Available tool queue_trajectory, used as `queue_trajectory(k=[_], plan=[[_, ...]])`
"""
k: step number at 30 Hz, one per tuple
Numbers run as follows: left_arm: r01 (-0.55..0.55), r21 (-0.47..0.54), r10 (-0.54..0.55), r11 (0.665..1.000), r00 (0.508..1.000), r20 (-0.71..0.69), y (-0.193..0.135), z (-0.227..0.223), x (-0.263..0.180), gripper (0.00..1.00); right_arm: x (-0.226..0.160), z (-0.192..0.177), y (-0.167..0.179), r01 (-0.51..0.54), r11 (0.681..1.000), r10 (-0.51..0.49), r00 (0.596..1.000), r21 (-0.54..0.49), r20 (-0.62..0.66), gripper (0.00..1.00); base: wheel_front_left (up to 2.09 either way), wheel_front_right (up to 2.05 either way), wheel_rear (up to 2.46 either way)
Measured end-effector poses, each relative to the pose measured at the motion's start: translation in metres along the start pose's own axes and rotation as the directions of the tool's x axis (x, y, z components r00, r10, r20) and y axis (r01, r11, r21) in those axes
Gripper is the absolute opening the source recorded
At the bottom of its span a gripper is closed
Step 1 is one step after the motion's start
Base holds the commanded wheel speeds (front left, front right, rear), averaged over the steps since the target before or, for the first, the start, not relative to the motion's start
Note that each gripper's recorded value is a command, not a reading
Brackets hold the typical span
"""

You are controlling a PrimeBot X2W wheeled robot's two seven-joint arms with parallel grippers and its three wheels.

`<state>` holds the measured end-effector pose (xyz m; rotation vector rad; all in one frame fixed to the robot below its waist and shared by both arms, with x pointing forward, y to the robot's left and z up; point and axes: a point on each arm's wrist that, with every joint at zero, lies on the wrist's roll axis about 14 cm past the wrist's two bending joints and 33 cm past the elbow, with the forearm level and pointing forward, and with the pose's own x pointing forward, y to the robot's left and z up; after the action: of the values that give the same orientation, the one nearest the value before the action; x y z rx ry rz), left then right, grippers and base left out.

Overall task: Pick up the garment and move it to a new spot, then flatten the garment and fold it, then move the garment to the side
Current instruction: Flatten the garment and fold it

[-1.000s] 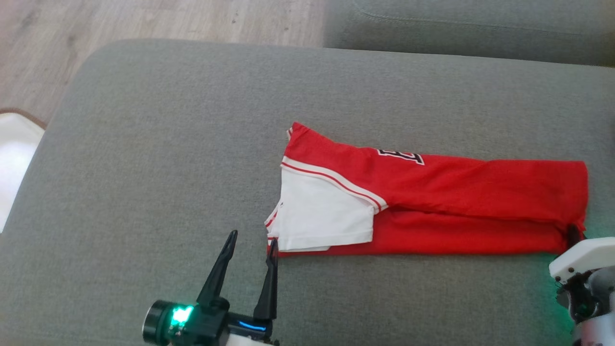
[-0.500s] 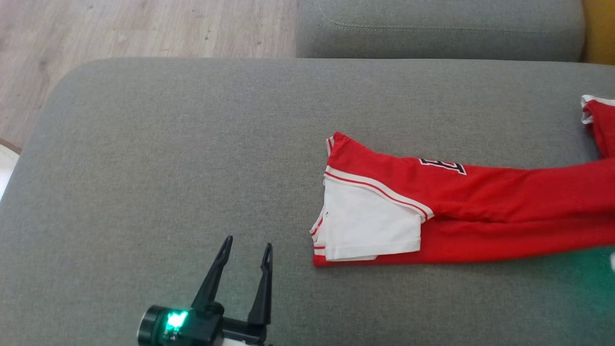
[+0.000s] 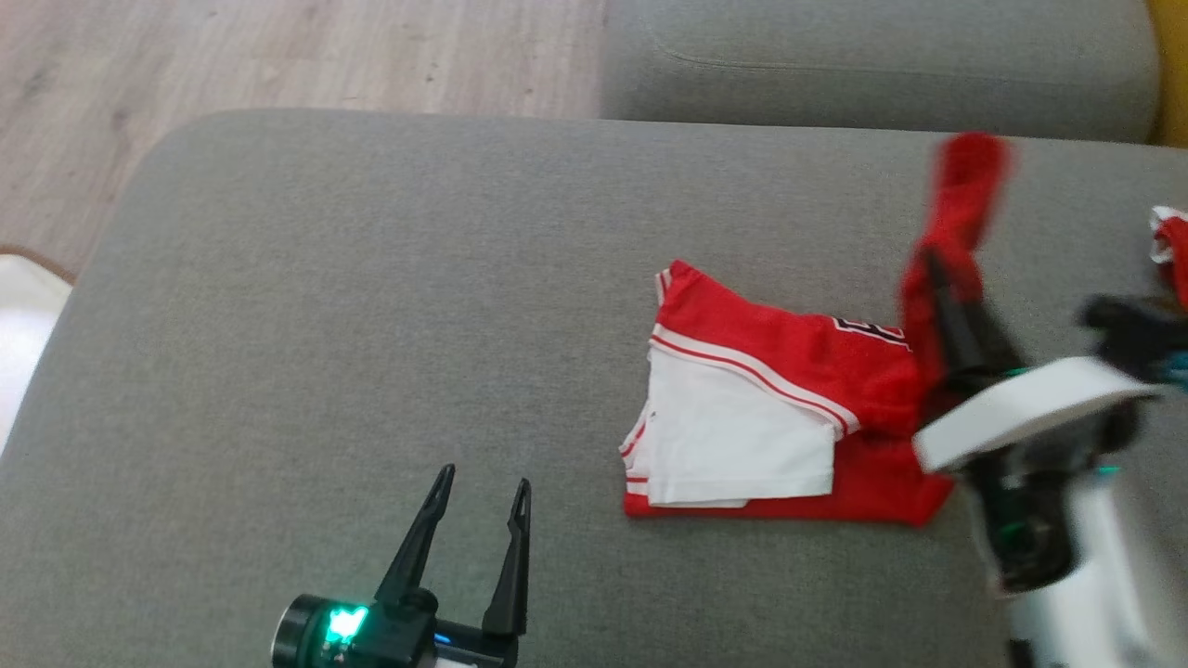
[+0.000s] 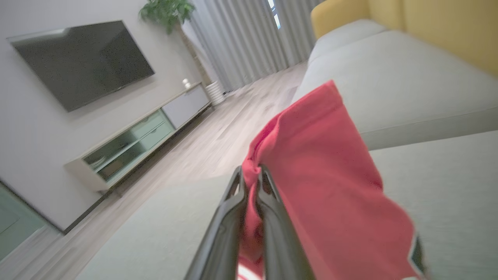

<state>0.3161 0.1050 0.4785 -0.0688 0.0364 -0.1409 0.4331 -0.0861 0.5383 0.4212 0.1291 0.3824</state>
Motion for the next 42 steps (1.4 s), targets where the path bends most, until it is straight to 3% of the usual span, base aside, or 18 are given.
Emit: queue_trajectory(k=[5, 12, 13, 14, 15, 19, 24, 29, 33, 37, 42], plan=[[-0.030, -0.011, 0.030, 1.000, 1.000, 0.003, 0.007, 0.001, -0.005, 1.00, 0.010, -0.046, 0.056, -0.147, 0.989, 0.149, 0.979, 0.020, -0.136, 0.00, 0.00, 0.00, 0.00], [-0.083, -0.011, 0.083, 0.996, 0.997, 0.000, 0.020, 0.000, -0.011, 1.00, 0.005, -0.119, 0.089, -0.234, 0.971, 0.235, 0.912, 0.045, -0.336, 0.00, 0.00, 0.00, 0.00], [-0.089, -0.012, 0.089, 0.996, 0.996, 0.000, 0.021, 0.000, -0.011, 1.00, 0.003, -0.127, 0.092, -0.242, 0.969, 0.244, 0.903, 0.051, -0.355, 0.09, 0.00, 0.00, 0.00], [-0.092, -0.011, 0.092, 0.996, 0.996, 0.001, 0.022, 0.000, -0.011, 1.00, 0.001, -0.135, 0.095, -0.249, 0.967, 0.252, 0.893, 0.056, -0.373, 0.44, 0.00, 0.00, 0.00], [-0.095, -0.012, 0.095, 0.995, 0.995, 0.001, 0.022, 0.000, -0.011, 1.00, -0.001, -0.140, 0.098, -0.256, 0.965, 0.261, 0.887, 0.063, -0.381, 1.00, 0.00, 0.00, 0.00], [-0.095, -0.019, 0.095, 0.995, 0.995, 0.012, 0.021, 0.003, -0.011, 1.00, -0.003, -0.139, 0.107, -0.270, 0.959, 0.284, 0.897, 0.088, -0.338, 1.00, 0.00, 0.00, 0.00], [-0.104, -0.010, 0.105, 0.995, 0.994, 0.044, 0.026, 0.011, -0.012, 1.00, 0.007, -0.092, 0.099, -0.269, 0.963, 0.267, 0.952, 0.006, -0.152, 1.00, 0.00, 0.00, 0.00], [-0.123, -0.029, 0.125, 0.992, 0.991, 0.052, 0.026, 0.012, -0.021, 1.00, -0.007, -0.039, 0.060, -0.188, 0.977, 0.194, 0.980, -0.104, 0.053, 1.00, 0.00, 0.00, 0.00], [-0.120, -0.032, 0.122, 0.992, 0.990, 0.070, 0.025, 0.018, -0.021, 1.00, -0.036, -0.016, 0.004, -0.031, 0.971, 0.066, 0.988, -0.236, 0.142, 1.00, 0.00, 0.00, 0.00], [-0.092, -0.015, 0.093, 0.996, 0.990, 0.105, 0.019, 0.027, -0.020, 1.00, -0.072, -0.028, -0.031, 0.082, 0.947, -0.046, 0.991, -0.311, 0.123, 1.00, 0.00, 0.00, 0.00], [-0.093, -0.007, 0.093, 0.996, 0.992, 0.090, 0.019, 0.021, -0.029, 1.00, -0.112, -0.055, -0.042, 0.137, 0.942, -0.120, 0.990, -0.306, 0.074, 1.00, 0.00, 0.00, 0.00]])
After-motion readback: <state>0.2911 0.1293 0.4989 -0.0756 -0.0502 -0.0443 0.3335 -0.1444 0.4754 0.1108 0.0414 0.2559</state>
